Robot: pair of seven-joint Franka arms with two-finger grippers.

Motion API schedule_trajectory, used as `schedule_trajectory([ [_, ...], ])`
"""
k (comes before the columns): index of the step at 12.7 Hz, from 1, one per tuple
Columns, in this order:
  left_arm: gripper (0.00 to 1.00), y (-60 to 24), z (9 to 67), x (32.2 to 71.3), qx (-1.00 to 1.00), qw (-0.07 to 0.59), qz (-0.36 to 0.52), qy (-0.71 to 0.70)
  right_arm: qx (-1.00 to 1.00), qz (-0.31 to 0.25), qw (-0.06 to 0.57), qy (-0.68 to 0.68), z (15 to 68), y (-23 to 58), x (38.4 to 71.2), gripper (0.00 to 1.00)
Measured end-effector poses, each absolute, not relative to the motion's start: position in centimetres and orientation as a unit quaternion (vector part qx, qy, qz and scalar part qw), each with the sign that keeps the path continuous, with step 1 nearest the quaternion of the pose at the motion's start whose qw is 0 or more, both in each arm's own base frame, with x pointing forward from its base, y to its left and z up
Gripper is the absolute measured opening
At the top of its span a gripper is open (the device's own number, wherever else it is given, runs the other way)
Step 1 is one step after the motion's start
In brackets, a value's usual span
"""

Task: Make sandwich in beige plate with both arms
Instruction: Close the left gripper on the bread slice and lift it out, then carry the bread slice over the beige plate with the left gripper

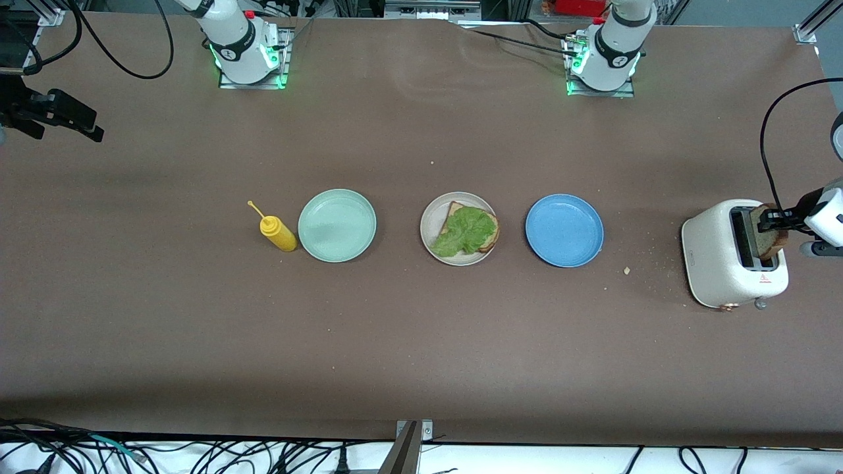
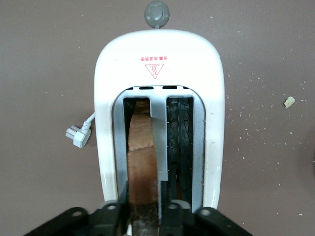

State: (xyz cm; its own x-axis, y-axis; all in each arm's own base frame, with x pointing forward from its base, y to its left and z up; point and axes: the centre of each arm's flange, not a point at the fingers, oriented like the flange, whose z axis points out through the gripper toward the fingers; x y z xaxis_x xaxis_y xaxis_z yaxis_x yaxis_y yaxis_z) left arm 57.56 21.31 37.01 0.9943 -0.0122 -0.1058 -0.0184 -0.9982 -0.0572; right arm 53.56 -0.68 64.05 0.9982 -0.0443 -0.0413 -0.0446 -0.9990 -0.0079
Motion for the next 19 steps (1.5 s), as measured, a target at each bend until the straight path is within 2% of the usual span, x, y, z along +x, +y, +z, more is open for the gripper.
schedule_trajectory([
  [1, 0.13, 21.3, 37.1, 57.5, -0.998, 0.030, 0.052, 0.009, -1.000, 0.020, 0.004, 0.022, 64.1, -0.7, 53.6, 1.00],
  [6, 0.08, 20.6, 40.4, 57.8, -0.998, 0.030, 0.059, 0.013, -1.000, 0.020, 0.004, 0.022, 64.1, -0.7, 53.6, 1.00],
  [12, 0.08, 13.3, 47.6, 60.2, -0.991, 0.070, 0.076, 0.080, -1.000, 0.020, 0.004, 0.023, 64.1, -0.7, 53.6, 1.00],
  [17, 0.08, 6.0, 51.4, 60.6, -0.986, 0.060, 0.093, 0.128, -0.999, 0.021, 0.004, 0.023, 63.9, -0.7, 53.7, 1.00],
  [19, 0.08, 0.8, 51.5, 60.3, -0.981, 0.035, 0.105, 0.159, -0.999, 0.022, 0.004, 0.023, 63.9, -0.7, 53.7, 1.00],
])
